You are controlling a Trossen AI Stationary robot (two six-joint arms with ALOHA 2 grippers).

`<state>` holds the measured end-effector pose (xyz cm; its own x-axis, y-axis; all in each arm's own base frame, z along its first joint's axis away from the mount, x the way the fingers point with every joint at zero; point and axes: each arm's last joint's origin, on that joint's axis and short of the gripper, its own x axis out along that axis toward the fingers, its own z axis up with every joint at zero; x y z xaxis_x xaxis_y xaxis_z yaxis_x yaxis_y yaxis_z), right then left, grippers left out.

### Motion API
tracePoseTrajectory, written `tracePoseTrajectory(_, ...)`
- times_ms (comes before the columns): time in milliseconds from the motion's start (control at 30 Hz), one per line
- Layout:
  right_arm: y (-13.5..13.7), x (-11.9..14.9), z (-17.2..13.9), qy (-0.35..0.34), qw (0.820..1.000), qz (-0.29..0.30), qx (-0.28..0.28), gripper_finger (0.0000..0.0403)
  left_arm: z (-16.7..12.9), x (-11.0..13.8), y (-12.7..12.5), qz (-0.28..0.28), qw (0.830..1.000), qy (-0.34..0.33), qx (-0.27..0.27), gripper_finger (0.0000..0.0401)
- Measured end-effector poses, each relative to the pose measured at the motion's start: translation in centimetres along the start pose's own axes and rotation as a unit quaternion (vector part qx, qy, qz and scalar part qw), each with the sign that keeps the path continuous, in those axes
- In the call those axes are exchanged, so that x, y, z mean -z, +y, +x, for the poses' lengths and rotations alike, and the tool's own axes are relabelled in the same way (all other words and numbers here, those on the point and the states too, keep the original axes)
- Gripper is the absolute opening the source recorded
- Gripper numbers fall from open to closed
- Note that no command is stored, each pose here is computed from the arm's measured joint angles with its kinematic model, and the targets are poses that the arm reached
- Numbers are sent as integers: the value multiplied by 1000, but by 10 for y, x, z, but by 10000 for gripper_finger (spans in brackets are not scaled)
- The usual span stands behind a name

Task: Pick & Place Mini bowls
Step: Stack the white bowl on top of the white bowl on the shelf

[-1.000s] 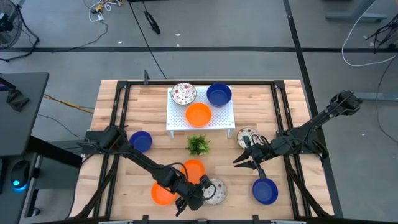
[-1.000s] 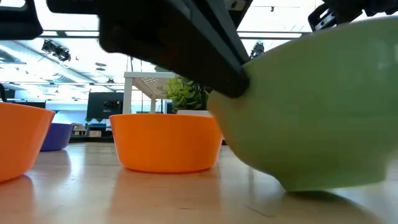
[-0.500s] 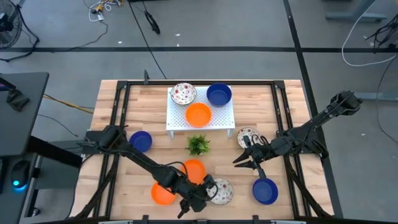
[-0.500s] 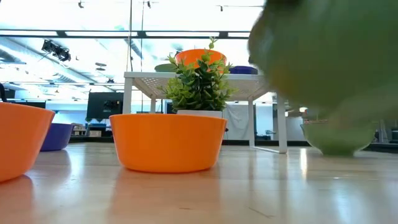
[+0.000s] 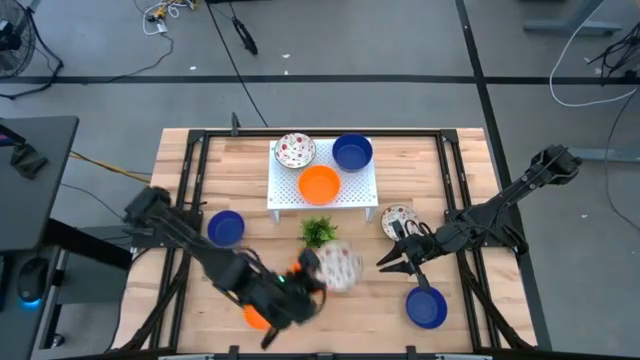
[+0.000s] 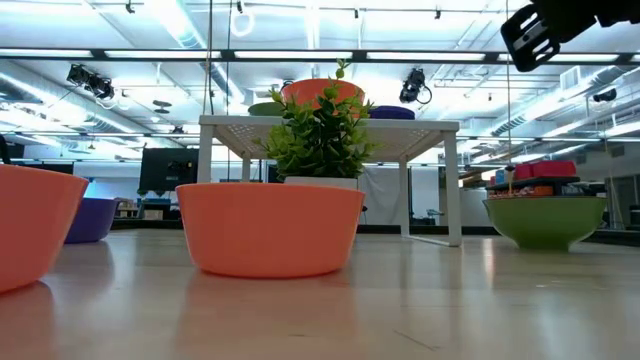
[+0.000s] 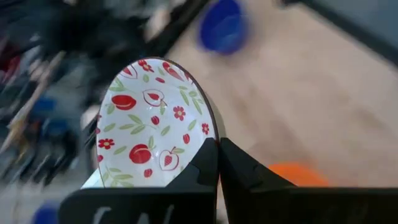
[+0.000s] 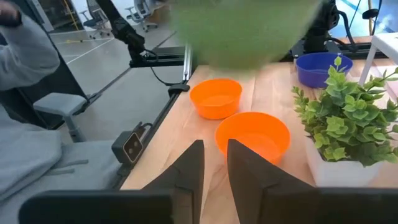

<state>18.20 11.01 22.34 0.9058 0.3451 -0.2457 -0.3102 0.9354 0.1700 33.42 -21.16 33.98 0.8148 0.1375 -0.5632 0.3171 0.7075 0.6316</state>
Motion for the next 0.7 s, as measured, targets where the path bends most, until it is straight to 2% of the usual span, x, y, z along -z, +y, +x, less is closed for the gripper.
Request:
tracePoseTrajectory(200, 0, 0, 0, -2, 1000, -1, 0, 75, -51, 23, 77, -72, 992, 33, -102, 4)
tracePoseTrajectory(333, 0, 0, 0, -2, 1000, -2, 0, 75, -54, 57, 126, -114, 979, 87, -144, 4)
tracePoseTrajectory(433, 0, 0, 0, -2, 1000, -2, 0, 75, -43, 82, 155, -126, 967, 142, -167, 4)
tracePoseTrajectory(567, 0, 0, 0, -2, 1000, -2, 0, 75, -27, 109, 177, -134, 961, 190, -147, 4)
tracePoseTrajectory(700, 0, 1, 0, 3, 1000, -3, 1, 75, -25, 127, 184, -146, 954, 230, -124, 4)
